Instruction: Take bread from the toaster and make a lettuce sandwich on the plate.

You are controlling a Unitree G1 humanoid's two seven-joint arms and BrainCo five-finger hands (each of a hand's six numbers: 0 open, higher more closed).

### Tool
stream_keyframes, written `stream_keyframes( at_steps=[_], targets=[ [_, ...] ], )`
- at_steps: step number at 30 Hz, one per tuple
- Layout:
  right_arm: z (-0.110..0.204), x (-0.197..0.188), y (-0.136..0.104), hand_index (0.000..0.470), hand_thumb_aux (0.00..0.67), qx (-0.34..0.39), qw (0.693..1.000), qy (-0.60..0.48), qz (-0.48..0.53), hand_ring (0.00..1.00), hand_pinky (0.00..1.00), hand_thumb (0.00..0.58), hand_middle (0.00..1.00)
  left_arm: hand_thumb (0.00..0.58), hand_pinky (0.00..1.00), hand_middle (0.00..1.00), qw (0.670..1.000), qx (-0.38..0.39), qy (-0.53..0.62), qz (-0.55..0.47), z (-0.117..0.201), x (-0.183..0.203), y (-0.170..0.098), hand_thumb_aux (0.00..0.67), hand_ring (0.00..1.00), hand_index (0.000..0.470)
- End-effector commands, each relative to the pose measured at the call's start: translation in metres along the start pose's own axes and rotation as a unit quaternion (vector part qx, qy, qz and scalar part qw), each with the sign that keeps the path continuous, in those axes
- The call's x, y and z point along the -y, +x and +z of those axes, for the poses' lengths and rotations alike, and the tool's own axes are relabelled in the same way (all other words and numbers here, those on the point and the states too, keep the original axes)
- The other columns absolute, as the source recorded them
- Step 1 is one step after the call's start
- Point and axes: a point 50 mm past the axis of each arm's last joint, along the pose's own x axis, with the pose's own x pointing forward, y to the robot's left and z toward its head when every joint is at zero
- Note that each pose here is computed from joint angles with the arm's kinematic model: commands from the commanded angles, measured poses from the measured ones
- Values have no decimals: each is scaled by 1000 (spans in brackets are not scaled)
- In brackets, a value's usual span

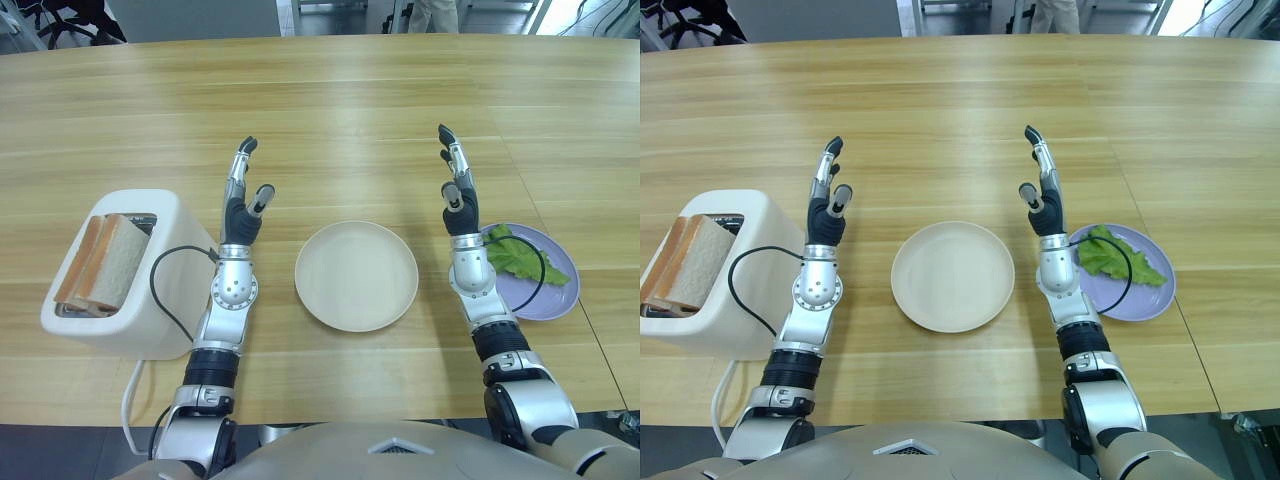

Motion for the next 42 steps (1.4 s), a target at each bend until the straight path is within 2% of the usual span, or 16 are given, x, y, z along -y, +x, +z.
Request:
stream_keyframes(
  at_steps=[1,16,20,25,28,30,33,34,37,42],
  targets=[
    [-2,-2,0,0,0,-8,1000,4,5,0,0,0,0,0,0,0,1000,-10,4,-3,-4,1,-1,0,0,0],
    [-3,-1,0,0,0,-10,1000,4,5,0,0,0,0,0,0,0,1000,-5,-6,-4,2,1,0,0,0,0],
    [-3,-1,0,0,0,-8,1000,1,8,0,0,0,0,0,0,0,998,57,13,-1,40,-16,10,0,0,0],
    [-2,1,0,0,0,-6,1000,-1,6,0,0,0,0,0,0,0,991,119,52,11,92,-64,20,0,0,0],
    [-1,2,0,0,0,-4,1000,-1,7,0,0,0,0,0,0,0,966,140,215,26,121,-127,23,0,0,0],
    [-1,2,-1,0,0,-3,1000,-2,6,0,0,0,0,0,0,0,943,105,306,79,131,-177,25,0,0,0],
    [0,3,-1,0,0,-2,1000,-2,3,0,0,0,0,0,0,0,879,32,459,124,141,-240,16,0,0,0],
    [0,3,-1,0,0,-2,1000,-2,2,0,0,0,0,0,0,0,866,13,487,113,141,-249,13,0,0,0],
    [0,1,-3,0,0,-3,1000,-1,1,0,0,0,0,0,0,0,854,-47,510,87,133,-267,4,0,0,0],
    [1,2,-3,0,0,-2,1000,-1,1,0,0,0,0,0,0,0,781,-179,598,-20,106,-279,-19,0,0,0]
  ],
)
